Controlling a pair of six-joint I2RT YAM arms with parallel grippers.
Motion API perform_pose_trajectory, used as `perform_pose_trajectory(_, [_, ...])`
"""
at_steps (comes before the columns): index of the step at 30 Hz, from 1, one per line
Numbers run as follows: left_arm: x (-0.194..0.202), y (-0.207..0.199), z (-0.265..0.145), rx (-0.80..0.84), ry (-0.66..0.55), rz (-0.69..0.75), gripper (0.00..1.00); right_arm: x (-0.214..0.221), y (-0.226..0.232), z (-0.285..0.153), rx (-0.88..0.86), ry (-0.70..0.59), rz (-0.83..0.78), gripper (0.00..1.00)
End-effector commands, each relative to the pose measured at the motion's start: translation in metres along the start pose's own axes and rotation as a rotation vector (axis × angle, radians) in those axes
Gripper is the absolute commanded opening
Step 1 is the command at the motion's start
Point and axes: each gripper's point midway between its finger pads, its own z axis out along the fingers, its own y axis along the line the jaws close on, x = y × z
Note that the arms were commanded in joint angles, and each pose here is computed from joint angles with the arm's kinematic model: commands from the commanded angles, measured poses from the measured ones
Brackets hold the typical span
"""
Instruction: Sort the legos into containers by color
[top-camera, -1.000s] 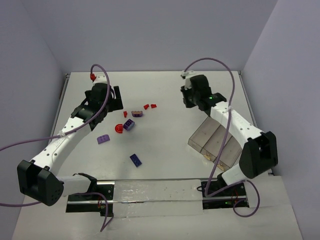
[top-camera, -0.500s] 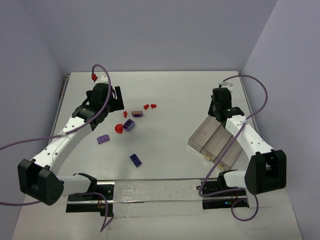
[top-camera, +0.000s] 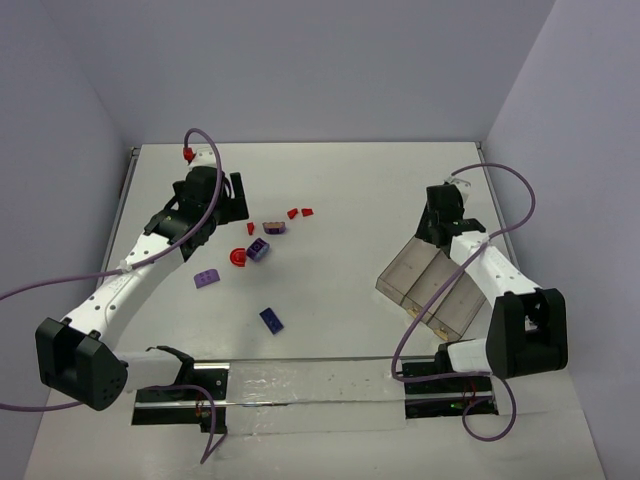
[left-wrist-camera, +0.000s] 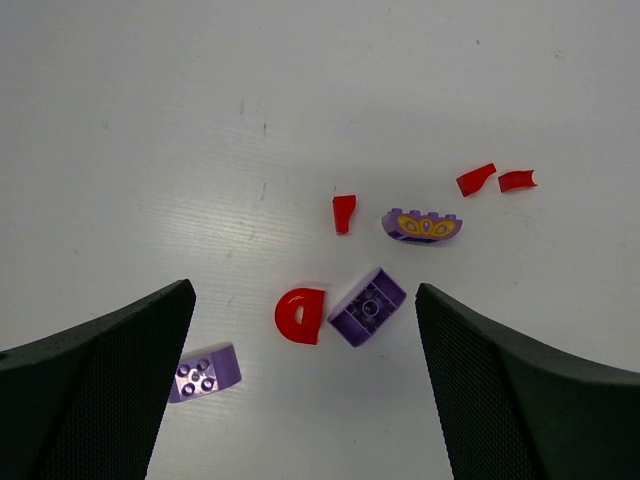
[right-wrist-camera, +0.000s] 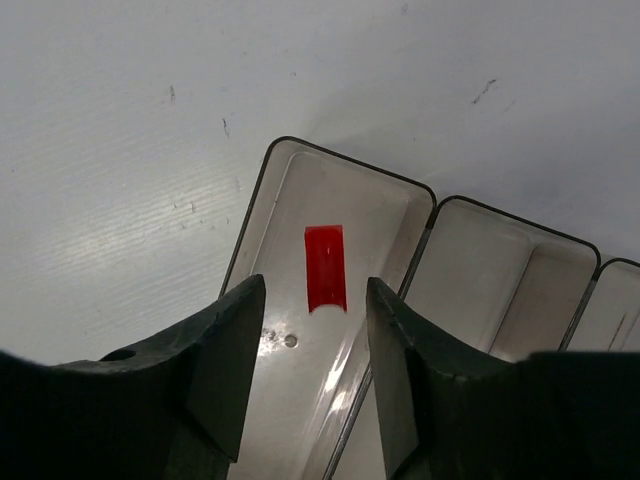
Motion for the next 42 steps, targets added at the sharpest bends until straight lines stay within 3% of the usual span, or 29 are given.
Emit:
perform_pose_trajectory(1, [-0.015,-0.007,-0.002,0.020,-0.044,-0.031,0.99,-0.024,0.002,-0.004,-0.003,-0.077,0.028,0.56])
perform_pose_trajectory(5, [-0.016,-0.007,-0.005,0.020,-0.052,-0.042,0.99,-0.040,0.012,-0.015,-0.051,-0.107,0.021,0.55])
perform_pose_trajectory(8, [-0.015,-0.009,-0.005,0.036,-0.058,-0.061,0.99,-0.057,0.047,-0.033,-0.161,-0.149,-0.028,0.55])
perform_pose_trajectory(14, [-0.013,-0.009,-0.005,0.030,-0.050,-0.080,0.99,-0.047,0.158,-0.066,-0.393,-0.149,-0.350,0.67])
perform_pose_trajectory(16, [-0.013,-0.006,-0.005,0.015,-0.043,-0.078,0.99,-0.021,0.200,-0.072,-0.488,-0.095,-0.513,0.72])
perform_pose_trajectory(20, [-0.012,-0.002,-0.007,-0.007,-0.040,-0.073,0.99,0.012,0.253,-0.061,-0.544,0.020,-0.680,0.76])
perform_pose_trajectory(24, [-0.014,0.003,-0.012,-0.015,-0.054,-0.075,0.99,0.025,0.283,-0.041,-0.530,0.118,-0.686,0.76])
perform_pose_trajectory(28, [-0.012,0.004,-0.014,-0.017,-0.054,-0.076,0.99,0.032,0.311,-0.023,-0.513,0.180,-0.550,0.76])
perform_pose_trajectory(42, [-0.010,0.011,-0.016,-0.040,-0.052,-0.060,0.99,0.042,0.339,0.035,-0.398,0.181,-0.455,0.75])
